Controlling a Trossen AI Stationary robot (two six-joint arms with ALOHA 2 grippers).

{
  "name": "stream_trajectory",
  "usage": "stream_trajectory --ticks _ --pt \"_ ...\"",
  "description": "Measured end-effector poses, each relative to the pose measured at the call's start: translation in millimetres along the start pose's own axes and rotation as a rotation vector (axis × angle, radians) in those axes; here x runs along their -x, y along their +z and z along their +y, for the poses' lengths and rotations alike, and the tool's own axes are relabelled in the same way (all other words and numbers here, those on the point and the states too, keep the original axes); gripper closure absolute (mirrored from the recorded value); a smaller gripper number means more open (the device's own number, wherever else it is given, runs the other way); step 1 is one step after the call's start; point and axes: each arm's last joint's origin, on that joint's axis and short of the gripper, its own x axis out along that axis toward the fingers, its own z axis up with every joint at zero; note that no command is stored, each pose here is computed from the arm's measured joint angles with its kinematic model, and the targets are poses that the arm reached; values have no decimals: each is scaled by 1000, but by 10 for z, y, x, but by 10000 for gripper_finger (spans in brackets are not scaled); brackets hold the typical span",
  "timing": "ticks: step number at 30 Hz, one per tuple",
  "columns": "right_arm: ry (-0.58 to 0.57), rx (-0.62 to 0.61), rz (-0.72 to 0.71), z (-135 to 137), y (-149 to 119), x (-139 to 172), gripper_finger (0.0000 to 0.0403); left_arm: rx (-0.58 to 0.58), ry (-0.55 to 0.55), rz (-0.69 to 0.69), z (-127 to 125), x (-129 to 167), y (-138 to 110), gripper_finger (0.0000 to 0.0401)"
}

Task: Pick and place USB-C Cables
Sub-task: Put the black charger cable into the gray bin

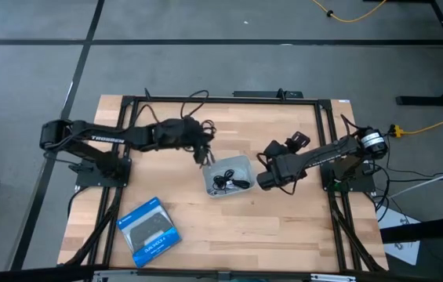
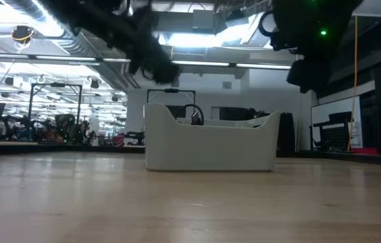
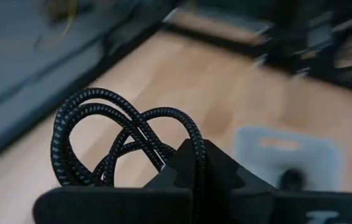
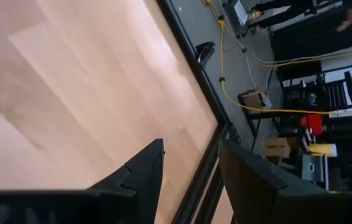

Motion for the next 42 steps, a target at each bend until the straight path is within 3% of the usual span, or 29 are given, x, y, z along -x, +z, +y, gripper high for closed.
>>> stream_trajectory --ticks 5,14,21,24,28,38,42 --pt "-25 -4 5 88 -237 -46 244 -169 -118 -79 -225 29 39 400" --pt "-84 -88 115 154 -700 -229 244 -293 -212 -100 -478 -126 201 400" --pt "-38 -114 129 209 -720 -220 244 -579 -333 86 -698 -557 117 400" --pt "-24 -115 118 226 -731 -197 244 -648 -405 176 -758 -710 42 400" --pt "-14 -105 104 240 -754 -168 244 -635 -461 247 -812 -819 44 400" --pt "-8 -92 93 248 -773 -145 244 -466 -428 290 -849 -847 69 368" --pt "-8 -91 93 248 -773 -145 244 -456 -426 291 -850 -846 70 351"
